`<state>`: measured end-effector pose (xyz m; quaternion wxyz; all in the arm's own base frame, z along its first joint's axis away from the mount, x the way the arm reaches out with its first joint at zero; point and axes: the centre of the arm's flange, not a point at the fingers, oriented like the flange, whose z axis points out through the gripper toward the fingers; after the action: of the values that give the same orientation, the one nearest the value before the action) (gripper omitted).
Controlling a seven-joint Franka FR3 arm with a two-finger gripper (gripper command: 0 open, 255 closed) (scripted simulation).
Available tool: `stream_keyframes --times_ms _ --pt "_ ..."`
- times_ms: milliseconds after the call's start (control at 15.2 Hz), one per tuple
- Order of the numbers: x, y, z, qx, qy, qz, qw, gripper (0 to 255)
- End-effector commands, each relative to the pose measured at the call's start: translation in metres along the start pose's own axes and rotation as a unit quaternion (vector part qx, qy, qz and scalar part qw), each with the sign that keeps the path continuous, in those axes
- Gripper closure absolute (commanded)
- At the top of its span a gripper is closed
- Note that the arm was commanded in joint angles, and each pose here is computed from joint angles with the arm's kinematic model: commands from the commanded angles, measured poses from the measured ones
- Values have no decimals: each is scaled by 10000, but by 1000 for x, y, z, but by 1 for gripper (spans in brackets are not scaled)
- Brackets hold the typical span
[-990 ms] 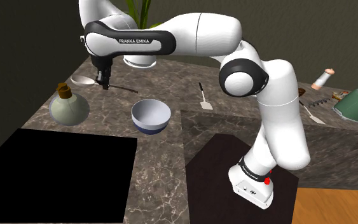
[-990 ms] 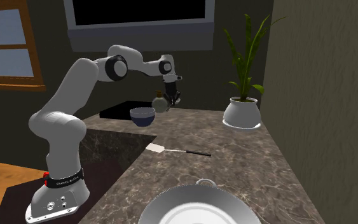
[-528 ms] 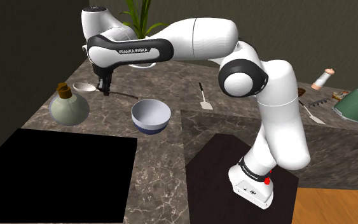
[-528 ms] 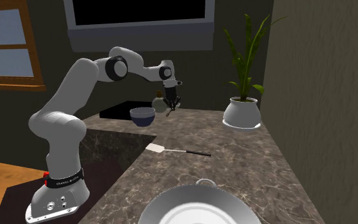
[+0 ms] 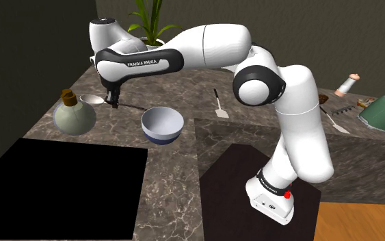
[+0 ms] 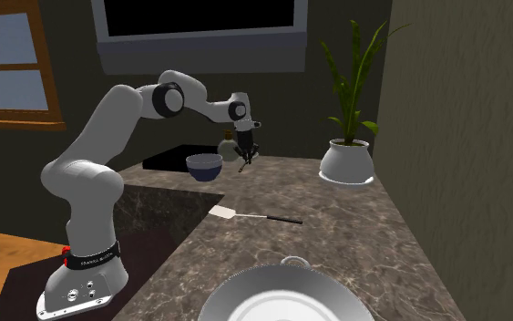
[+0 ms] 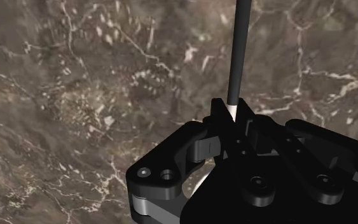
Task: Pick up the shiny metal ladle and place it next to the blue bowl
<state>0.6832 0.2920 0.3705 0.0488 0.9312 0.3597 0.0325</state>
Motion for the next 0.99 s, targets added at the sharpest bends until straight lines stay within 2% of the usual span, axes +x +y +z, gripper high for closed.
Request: stream_keyframes --times_ms 0,198,264,594,858,924 --pt "0 0 0 0 2 0 10000 255" --pt "0 0 0 0 2 0 10000 255" --pt "0 0 0 0 2 0 10000 0" --pt "0 0 0 0 2 0 10000 0" --pt "0 0 -50 0 2 0 10000 0" --pt "0 0 -50 0 2 0 10000 0"
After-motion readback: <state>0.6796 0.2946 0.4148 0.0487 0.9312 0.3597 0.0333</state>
